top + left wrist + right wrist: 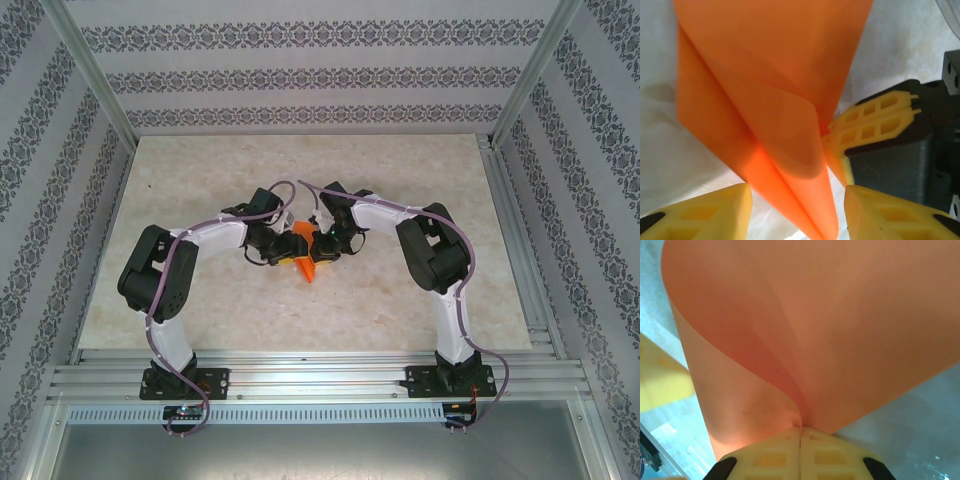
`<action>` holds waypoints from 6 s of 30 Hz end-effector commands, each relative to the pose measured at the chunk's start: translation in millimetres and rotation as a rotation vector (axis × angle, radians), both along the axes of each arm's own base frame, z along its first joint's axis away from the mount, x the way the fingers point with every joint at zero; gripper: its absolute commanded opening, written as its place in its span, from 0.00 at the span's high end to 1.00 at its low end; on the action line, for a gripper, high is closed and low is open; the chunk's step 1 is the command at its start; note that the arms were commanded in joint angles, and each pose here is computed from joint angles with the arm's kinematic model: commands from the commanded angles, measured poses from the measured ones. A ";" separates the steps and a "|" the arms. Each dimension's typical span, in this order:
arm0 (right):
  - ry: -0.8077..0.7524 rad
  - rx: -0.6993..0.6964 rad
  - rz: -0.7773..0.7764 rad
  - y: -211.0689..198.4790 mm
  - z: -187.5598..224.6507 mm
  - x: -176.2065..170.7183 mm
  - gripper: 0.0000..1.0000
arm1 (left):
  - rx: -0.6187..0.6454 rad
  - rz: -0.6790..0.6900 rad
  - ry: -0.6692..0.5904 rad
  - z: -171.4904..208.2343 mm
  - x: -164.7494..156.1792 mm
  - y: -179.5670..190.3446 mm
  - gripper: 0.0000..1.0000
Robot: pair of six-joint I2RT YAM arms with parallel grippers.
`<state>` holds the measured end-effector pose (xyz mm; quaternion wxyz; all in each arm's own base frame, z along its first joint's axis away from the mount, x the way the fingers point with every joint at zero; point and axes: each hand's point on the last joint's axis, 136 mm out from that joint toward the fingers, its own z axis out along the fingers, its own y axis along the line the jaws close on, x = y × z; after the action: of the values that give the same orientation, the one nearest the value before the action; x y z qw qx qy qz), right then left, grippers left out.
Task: Fold a paper plane with a square sheet of paper (fold left side to right side)
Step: Third fold the triangle at the center of the table.
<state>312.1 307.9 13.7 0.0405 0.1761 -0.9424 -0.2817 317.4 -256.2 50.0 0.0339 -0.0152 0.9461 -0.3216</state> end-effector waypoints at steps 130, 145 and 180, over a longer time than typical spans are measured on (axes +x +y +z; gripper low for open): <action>-0.001 0.043 0.045 21.6 17.8 -12.5 0.93 | 0.013 0.130 -0.022 -48.7 93.6 5.4 0.85; 0.011 0.034 0.023 18.2 -1.5 -16.1 0.93 | 0.024 0.133 -0.021 -50.8 92.6 7.1 0.88; 0.047 -0.057 0.038 0.2 -17.4 -25.1 0.93 | -0.227 0.114 -0.129 60.0 43.8 23.6 0.87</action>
<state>297.0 318.0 13.6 0.0510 0.1832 -0.9382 -0.2891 386.0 -204.0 103.1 0.1356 -0.0839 0.9127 -0.3763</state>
